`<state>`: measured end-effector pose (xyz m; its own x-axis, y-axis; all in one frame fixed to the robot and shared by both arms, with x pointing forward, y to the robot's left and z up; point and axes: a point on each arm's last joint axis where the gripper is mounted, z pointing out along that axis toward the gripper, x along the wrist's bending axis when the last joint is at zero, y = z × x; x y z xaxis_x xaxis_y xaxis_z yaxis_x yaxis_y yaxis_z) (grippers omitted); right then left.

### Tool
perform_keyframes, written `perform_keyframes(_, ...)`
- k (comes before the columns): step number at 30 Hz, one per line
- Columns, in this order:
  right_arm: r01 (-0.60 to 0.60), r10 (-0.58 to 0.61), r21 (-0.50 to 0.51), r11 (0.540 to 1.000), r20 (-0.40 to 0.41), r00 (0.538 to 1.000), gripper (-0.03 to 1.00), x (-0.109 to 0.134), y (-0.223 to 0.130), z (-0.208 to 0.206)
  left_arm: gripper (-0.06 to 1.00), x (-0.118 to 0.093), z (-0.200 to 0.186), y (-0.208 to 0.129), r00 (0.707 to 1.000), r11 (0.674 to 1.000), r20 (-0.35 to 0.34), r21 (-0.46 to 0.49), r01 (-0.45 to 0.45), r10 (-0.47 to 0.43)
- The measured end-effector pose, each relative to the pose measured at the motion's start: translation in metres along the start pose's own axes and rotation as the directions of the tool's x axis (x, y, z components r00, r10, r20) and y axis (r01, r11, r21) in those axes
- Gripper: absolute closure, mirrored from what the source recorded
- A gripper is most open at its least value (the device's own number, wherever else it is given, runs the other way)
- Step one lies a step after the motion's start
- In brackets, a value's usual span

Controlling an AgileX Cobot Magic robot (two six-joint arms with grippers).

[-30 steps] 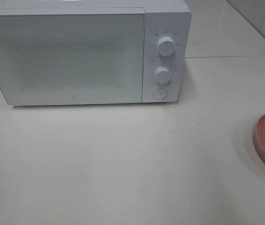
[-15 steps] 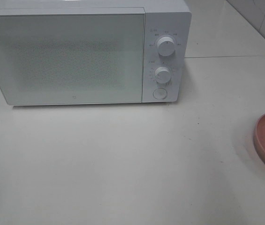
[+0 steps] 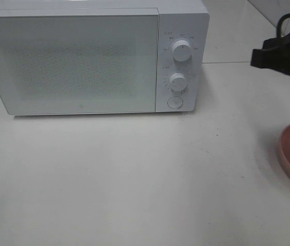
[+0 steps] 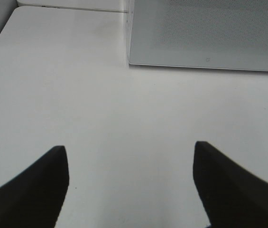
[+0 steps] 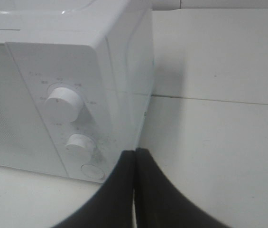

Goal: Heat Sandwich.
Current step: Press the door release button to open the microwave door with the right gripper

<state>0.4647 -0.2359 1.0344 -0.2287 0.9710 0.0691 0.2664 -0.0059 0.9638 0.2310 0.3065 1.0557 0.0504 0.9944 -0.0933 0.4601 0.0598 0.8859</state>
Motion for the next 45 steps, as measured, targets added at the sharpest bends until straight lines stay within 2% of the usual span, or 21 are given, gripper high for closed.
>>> perform_keyframes(6,0.002,0.0,0.043,0.999,-0.059,0.998,0.96,0.018,-0.02,0.023,0.25,0.0,0.0,0.0,1.0,1.0,0.0,0.0,0.0,0.0)
perform_keyframes(22,-0.105,0.108,0.066,0.992,-0.048,0.993,0.96,0.039,-0.052,0.052,0.25,0.0,0.0,0.0,1.0,1.0,0.0,0.0,0.0,0.0)
perform_keyframes(25,-0.143,0.145,0.074,0.987,-0.026,0.989,0.96,0.046,-0.064,0.058,0.25,0.0,0.0,0.0,1.0,1.0,0.0,0.0,0.0,0.0)
perform_keyframes(32,-0.209,0.208,0.077,0.975,0.03,0.978,0.96,0.046,-0.077,0.067,0.25,0.0,0.0,0.0,1.0,1.0,0.0,0.0,0.0,0.0)
perform_keyframes(40,-0.352,0.345,0.11,0.929,0.078,0.935,0.96,0.045,-0.103,0.08,0.25,0.0,0.0,0.0,1.0,1.0,0.0,0.0,0.0,0.0)
perform_keyframes(43,-0.38,0.374,0.119,0.917,0.074,0.925,0.96,0.046,-0.11,0.083,0.25,0.0,0.0,0.0,1.0,1.0,0.0,0.0,0.0,0.0)
perform_keyframes(45,-0.438,0.433,0.128,0.89,0.062,0.899,0.96,0.048,-0.118,0.087,0.25,0.0,0.0,0.0,1.0,1.0,0.0,0.0,0.0,0.0)
